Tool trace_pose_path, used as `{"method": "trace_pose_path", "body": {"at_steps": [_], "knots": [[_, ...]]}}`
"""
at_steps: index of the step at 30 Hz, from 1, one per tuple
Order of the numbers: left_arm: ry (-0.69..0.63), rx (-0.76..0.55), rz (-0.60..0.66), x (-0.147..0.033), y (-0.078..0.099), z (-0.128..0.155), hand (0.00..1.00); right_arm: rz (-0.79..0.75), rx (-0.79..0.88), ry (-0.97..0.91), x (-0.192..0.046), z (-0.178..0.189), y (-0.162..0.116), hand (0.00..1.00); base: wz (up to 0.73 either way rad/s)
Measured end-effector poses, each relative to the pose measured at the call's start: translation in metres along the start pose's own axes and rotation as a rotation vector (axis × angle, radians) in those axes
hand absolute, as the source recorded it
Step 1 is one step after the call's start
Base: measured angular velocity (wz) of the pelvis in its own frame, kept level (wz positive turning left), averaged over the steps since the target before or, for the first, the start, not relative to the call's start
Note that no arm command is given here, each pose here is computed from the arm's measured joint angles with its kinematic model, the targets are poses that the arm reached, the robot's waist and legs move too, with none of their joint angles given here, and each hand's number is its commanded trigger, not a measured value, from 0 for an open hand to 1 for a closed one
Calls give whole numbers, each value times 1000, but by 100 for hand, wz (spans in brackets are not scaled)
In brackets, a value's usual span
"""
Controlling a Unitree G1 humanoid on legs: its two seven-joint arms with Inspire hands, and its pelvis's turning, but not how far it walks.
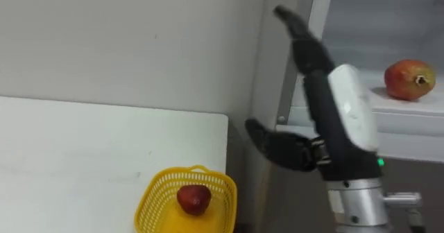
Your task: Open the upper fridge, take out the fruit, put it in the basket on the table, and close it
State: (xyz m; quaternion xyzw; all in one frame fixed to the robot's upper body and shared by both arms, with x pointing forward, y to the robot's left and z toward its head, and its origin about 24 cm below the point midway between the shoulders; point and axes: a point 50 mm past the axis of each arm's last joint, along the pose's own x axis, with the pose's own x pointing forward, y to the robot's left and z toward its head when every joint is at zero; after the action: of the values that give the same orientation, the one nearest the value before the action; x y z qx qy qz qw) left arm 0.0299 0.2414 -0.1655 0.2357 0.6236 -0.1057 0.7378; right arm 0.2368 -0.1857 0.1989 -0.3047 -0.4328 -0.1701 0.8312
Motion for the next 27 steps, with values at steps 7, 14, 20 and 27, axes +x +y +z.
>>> {"method": "trace_pose_path", "body": {"at_steps": [7, 14, 20, 27], "knots": [[16, -6, -11, -1, -5, -5, 0, -152, -49, 23, -8, -6, -19, 0, 0], [34, -12, -19, -1, -6, -9, 0, -297, -11, 128, -9, -25, -47, 0, 2], [39, -64, 0, -2, 0, -11, 0, -316, -64, 354, -23, -71, -63, 0, 0], [25, -104, 6, -3, 6, -11, 0, -287, -52, 476, -18, -96, -70, 0, 1]]}}
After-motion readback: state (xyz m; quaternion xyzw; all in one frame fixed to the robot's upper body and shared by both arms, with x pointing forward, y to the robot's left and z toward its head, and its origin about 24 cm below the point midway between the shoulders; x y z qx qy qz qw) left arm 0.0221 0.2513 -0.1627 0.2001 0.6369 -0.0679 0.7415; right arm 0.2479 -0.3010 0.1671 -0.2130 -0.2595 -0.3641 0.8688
